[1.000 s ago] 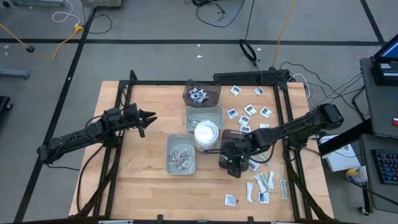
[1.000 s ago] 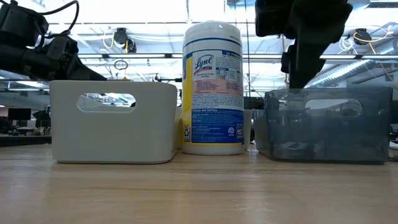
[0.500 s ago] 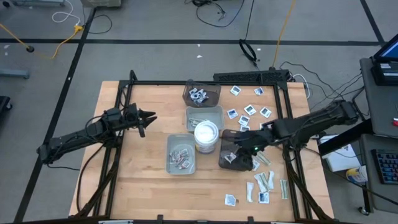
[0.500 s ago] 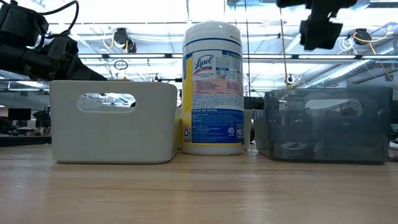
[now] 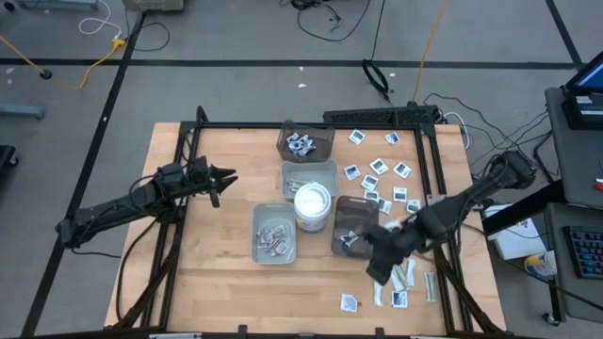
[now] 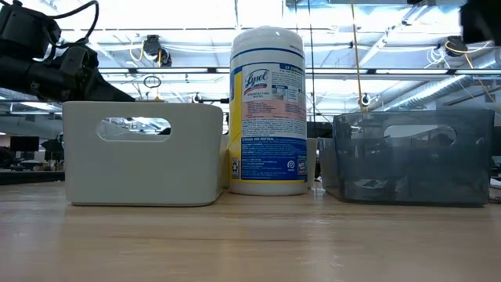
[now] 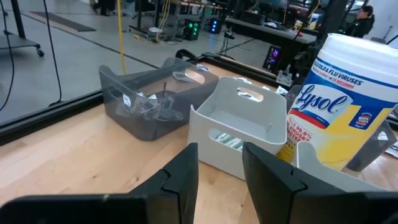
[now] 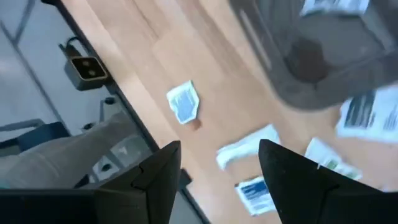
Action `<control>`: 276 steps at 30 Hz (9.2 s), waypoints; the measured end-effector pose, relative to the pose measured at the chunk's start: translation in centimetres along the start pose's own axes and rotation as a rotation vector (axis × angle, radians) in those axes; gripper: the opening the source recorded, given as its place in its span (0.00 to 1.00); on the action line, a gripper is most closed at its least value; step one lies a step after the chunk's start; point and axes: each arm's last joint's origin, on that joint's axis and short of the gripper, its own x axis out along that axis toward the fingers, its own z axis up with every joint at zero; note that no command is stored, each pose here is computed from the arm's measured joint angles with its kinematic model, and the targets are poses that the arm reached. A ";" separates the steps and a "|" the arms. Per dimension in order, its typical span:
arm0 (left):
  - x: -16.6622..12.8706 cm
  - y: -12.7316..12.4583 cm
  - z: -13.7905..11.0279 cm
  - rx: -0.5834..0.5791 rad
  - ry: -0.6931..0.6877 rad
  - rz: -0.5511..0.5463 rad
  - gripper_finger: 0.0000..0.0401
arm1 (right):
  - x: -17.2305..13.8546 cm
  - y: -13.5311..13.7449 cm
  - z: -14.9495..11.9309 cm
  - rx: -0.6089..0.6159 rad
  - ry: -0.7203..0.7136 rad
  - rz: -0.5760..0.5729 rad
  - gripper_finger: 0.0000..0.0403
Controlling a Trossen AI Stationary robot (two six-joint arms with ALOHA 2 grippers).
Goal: Pick & Place First Aid Supplies
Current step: Put the alcohol pad into the top transparent black bin
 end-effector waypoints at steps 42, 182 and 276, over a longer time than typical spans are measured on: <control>0.0 0.0 0.0 0.000 0.003 0.001 0.32 | 16.9 6.9 -2.7 0.282 -0.012 -0.322 0.52; 0.0 0.0 0.0 0.000 0.003 0.001 0.32 | -1.4 -18.8 38.3 -0.429 -0.053 -0.408 0.12; 0.0 0.0 0.0 0.000 0.003 0.001 0.32 | 3.5 2.4 -8.0 -0.184 0.196 -0.247 0.53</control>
